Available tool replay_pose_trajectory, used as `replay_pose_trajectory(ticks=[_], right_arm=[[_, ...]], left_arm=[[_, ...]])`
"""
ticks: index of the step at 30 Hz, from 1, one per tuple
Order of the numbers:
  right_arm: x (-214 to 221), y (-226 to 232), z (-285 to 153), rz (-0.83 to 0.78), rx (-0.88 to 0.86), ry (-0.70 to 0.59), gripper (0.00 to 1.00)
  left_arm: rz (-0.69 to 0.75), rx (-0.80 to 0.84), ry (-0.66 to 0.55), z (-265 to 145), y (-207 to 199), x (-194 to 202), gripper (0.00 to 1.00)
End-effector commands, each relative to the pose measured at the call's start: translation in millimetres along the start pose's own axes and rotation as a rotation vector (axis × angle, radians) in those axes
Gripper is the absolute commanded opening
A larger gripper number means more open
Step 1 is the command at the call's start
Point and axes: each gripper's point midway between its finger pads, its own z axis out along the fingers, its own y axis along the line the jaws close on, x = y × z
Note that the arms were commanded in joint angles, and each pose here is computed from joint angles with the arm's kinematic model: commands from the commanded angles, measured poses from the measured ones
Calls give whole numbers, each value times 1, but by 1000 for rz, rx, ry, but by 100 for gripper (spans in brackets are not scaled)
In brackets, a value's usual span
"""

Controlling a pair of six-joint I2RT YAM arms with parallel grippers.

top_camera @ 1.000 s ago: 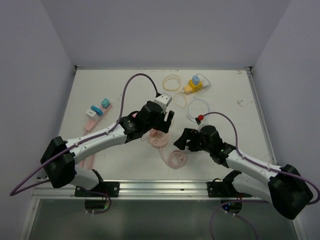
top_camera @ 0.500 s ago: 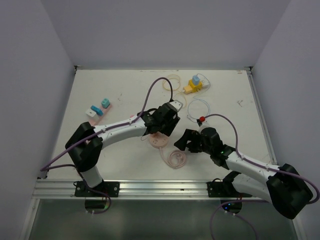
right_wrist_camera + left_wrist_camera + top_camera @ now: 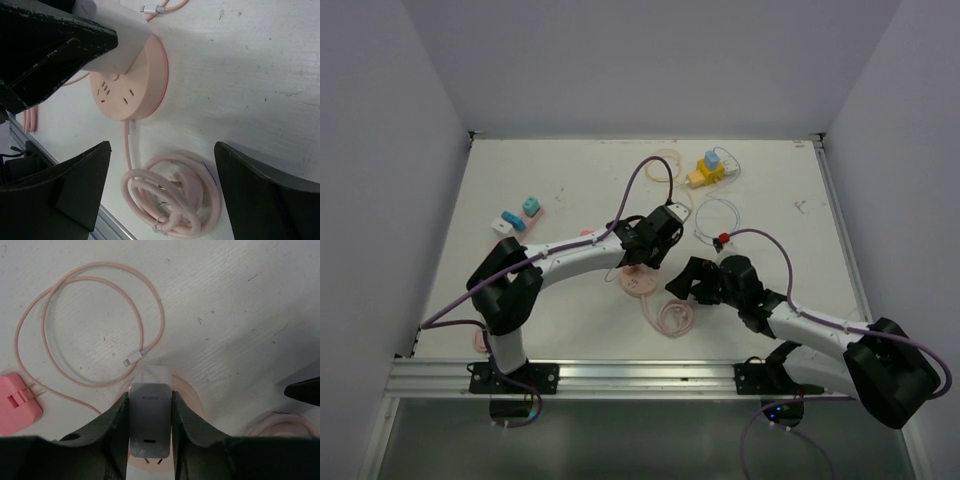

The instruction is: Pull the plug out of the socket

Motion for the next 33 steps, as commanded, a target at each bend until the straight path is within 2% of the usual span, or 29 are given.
replay_pose_trajectory(ticks=[1, 4, 8, 15, 19, 26, 33], right_arm=[[-5, 11, 4, 37, -60, -25, 89], [-8, 15, 8, 68, -78, -36, 92], [-13, 24, 14, 88, -110, -43, 96], [-13, 33, 28, 105, -150, -20, 95], [-12, 42, 34, 98, -204, 3, 94], [-8, 60, 40, 75, -299, 54, 93], [-5, 72, 43, 77, -362, 79, 85]], left_arm=[[-7, 7, -50, -10, -1, -17, 12], [-40, 36, -104, -18, -4, -25, 0], [-93, 64, -162, -29, -3, -23, 0], [-188, 101, -290, -57, 1, -33, 0], [-259, 139, -404, -78, 3, -48, 0], [-310, 173, -454, -84, 2, -47, 0], [-358, 210, -513, -87, -2, -55, 0]])
